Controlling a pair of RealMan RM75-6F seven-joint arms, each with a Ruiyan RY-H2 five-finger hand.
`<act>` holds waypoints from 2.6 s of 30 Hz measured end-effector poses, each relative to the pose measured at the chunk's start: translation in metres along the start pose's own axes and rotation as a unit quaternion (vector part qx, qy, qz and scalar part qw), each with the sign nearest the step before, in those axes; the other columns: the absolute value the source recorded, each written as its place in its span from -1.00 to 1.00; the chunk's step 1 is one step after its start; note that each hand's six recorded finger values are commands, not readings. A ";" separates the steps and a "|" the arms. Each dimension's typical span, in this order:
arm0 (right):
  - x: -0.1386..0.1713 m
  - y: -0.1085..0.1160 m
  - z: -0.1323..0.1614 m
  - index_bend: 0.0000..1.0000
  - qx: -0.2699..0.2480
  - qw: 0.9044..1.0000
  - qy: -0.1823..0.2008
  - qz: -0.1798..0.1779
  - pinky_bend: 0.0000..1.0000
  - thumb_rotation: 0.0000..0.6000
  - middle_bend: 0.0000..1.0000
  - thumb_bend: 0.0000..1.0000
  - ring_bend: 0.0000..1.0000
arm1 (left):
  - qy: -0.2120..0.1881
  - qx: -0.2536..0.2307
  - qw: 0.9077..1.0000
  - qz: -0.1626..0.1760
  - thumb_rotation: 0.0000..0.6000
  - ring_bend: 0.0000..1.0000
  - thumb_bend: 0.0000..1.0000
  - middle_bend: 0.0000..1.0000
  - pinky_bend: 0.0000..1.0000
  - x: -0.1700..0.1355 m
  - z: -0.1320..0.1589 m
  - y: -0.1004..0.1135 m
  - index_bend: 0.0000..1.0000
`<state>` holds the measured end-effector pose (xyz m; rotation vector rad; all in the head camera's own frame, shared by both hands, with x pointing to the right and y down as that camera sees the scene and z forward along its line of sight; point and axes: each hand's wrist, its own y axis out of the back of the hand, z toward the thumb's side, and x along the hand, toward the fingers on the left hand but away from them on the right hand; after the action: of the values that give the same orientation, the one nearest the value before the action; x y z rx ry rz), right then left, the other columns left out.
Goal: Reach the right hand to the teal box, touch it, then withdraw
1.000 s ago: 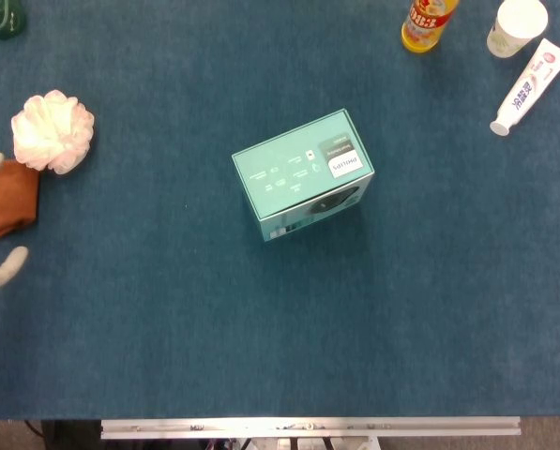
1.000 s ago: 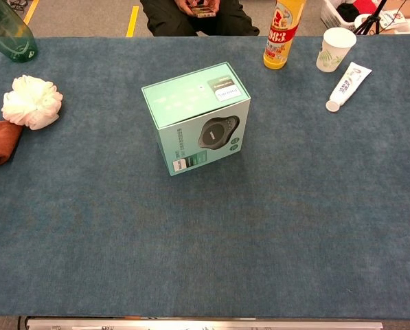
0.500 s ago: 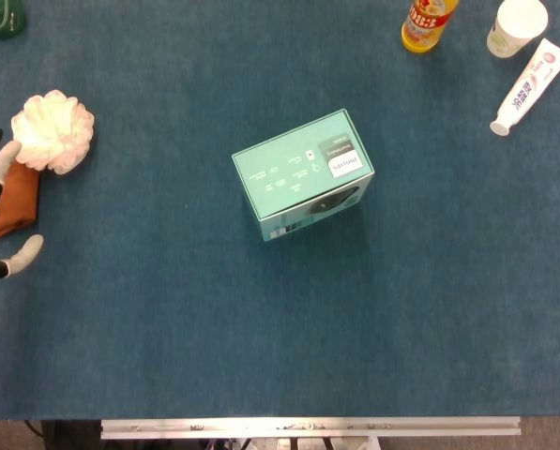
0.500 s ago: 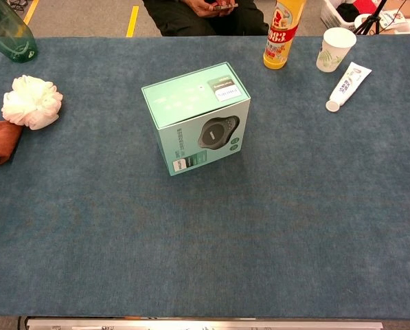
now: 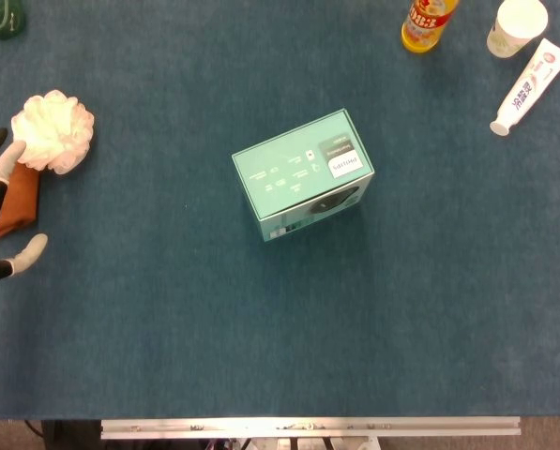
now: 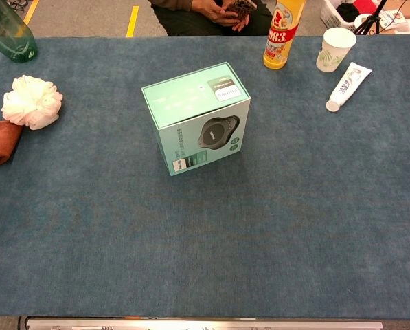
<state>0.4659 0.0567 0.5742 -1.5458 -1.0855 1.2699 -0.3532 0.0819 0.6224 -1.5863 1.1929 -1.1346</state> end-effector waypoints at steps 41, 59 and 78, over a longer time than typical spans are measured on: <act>-0.046 -0.096 0.210 -0.93 0.039 0.924 0.306 0.225 -0.57 1.00 -0.56 -0.57 -0.78 | -0.002 -0.022 1.000 0.005 1.00 -1.00 -0.60 -1.00 -0.65 -0.019 -0.002 0.011 -0.89; -0.061 -0.149 0.247 -0.93 0.045 0.910 0.310 0.272 -0.57 1.00 -0.56 -0.57 -0.78 | 0.001 -0.014 1.000 0.001 1.00 -1.00 -0.60 -1.00 -0.65 -0.019 -0.004 0.009 -0.89; -0.068 -0.160 0.250 -0.93 0.051 0.915 0.293 0.271 -0.57 1.00 -0.56 -0.56 -0.78 | 0.002 -0.012 1.000 0.002 1.00 -1.00 -0.60 -1.00 -0.65 -0.019 -0.006 0.009 -0.89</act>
<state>0.1937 0.0545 0.7108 -2.0414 -0.2027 1.0579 -0.3642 0.0981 0.6120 -1.6001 1.2164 -1.1239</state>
